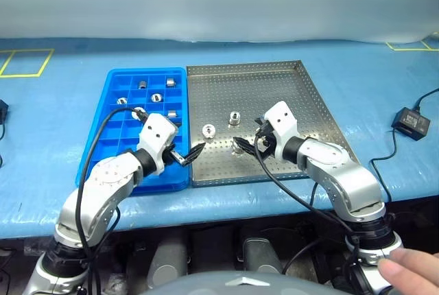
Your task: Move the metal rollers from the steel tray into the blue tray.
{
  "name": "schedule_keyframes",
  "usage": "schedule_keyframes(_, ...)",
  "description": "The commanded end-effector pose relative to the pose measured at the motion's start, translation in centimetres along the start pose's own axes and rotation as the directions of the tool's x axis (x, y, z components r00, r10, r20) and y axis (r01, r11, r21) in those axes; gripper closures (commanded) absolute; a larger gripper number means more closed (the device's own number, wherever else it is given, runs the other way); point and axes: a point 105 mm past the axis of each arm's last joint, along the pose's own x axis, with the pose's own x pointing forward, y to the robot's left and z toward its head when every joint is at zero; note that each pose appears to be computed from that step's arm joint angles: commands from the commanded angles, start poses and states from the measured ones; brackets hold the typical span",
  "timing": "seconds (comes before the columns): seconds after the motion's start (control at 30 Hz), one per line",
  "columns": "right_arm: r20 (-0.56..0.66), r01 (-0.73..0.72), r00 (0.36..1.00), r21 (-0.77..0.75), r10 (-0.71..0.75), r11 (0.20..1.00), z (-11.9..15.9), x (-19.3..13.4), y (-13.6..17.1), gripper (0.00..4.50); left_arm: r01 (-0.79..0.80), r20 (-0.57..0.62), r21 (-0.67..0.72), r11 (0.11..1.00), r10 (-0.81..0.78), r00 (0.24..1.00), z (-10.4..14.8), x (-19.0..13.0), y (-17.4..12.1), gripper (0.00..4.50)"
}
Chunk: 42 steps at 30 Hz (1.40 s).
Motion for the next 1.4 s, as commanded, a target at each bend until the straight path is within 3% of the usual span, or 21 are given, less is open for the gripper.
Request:
schedule_keyframes(0.03,0.049,0.005,0.999,-0.027,-0.003,1.0,1.2,-0.2,-0.1,0.03,-0.013,0.027,0.013,1.0,0.013,1.0,0.5,-0.2,0.2,0.0)
schedule_keyframes(1.13,0.048,0.003,0.999,-0.015,-0.003,1.0,1.0,-0.3,0.0,0.03,0.008,0.023,0.019,1.0,-0.008,1.0,0.4,0.2,0.3,0.0)
schedule_keyframes(1.33,0.066,-0.011,0.998,-0.021,0.013,1.0,1.0,-0.4,0.8,0.03,0.087,-0.008,0.12,0.989,-0.087,0.996,1.4,2.2,0.2,0.0)
schedule_keyframes(1.4,0.083,-0.061,0.994,-0.048,0.065,0.997,1.1,-0.8,2.0,0.03,0.129,-0.049,0.209,0.969,-0.122,0.991,2.1,3.7,0.4,0.0)
